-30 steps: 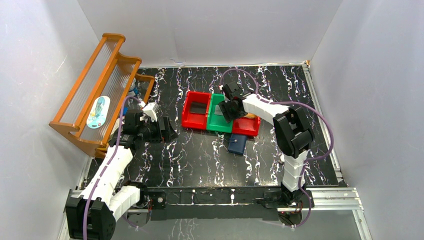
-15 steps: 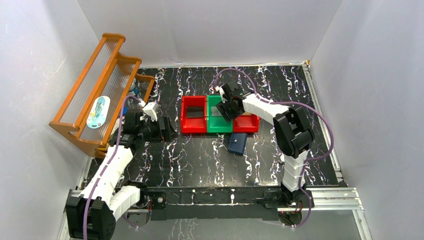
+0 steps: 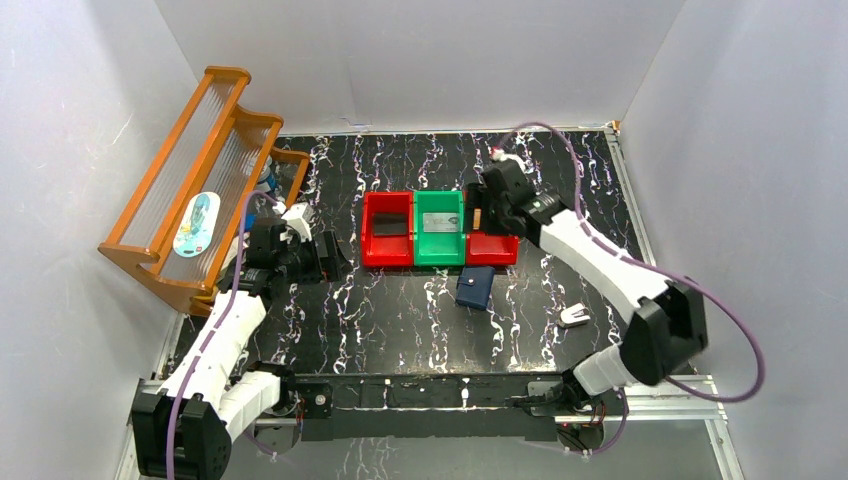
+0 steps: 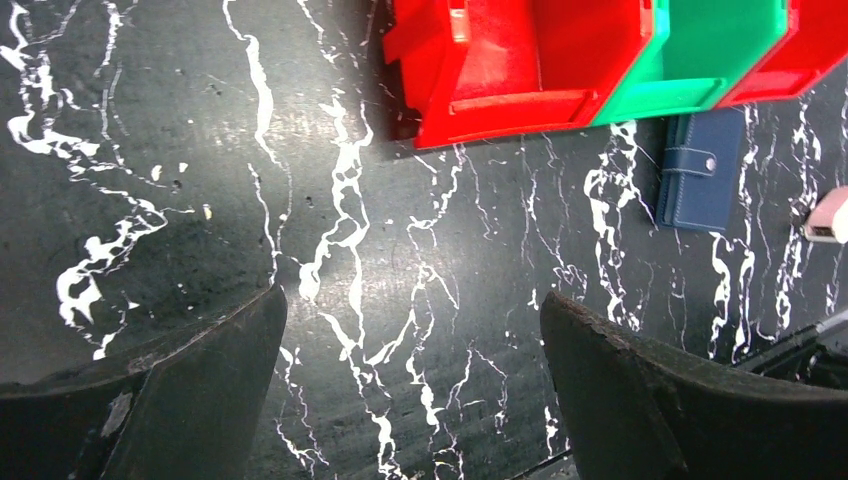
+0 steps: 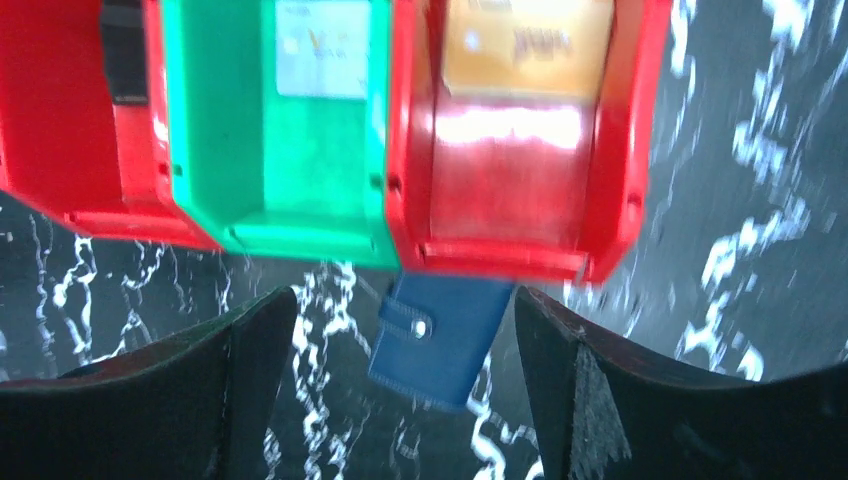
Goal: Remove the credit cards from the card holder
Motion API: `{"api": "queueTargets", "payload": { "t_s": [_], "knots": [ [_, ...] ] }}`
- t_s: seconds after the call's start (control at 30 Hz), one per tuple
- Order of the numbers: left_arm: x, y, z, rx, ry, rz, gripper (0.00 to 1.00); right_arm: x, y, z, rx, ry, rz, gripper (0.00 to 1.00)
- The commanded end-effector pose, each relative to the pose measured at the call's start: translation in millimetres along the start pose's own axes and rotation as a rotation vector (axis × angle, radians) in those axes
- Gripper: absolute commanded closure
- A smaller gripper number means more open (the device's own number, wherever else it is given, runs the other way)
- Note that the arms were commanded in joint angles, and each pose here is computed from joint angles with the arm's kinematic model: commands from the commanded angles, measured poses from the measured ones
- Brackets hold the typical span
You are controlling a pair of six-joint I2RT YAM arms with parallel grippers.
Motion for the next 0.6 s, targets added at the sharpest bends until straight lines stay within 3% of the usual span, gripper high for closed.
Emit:
{"api": "queueTargets", "payload": {
  "t_s": [0.0, 0.23, 0.57],
  "knots": [
    [3.2, 0.7, -2.8, -0.041, -0.028, -0.063, 0.02, 6.8, -4.8, 49.7, 0.084, 0.367, 0.01, 0.13],
    [4.7, 0.8, -3.8, -0.052, -0.04, -0.087, 0.02, 15.3, 11.4, 85.6, 0.096, 0.547, -0.059, 0.19],
    [9.3, 0.4, -6.1, -0.095, -0.077, -0.152, 0.02, 19.9, 45.8, 108.4, 0.224, 0.538, -0.02, 0.21]
  ]
}}
Point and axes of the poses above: each gripper's point midway between its finger pads, its own y axis out along the fingers, its own x axis along the line the jaws close on, z = x × y, the point moved 9 cm from there along -y, back along the fingers, and after that the axes turned 15 degrees about -y, right-handed, at the moved point
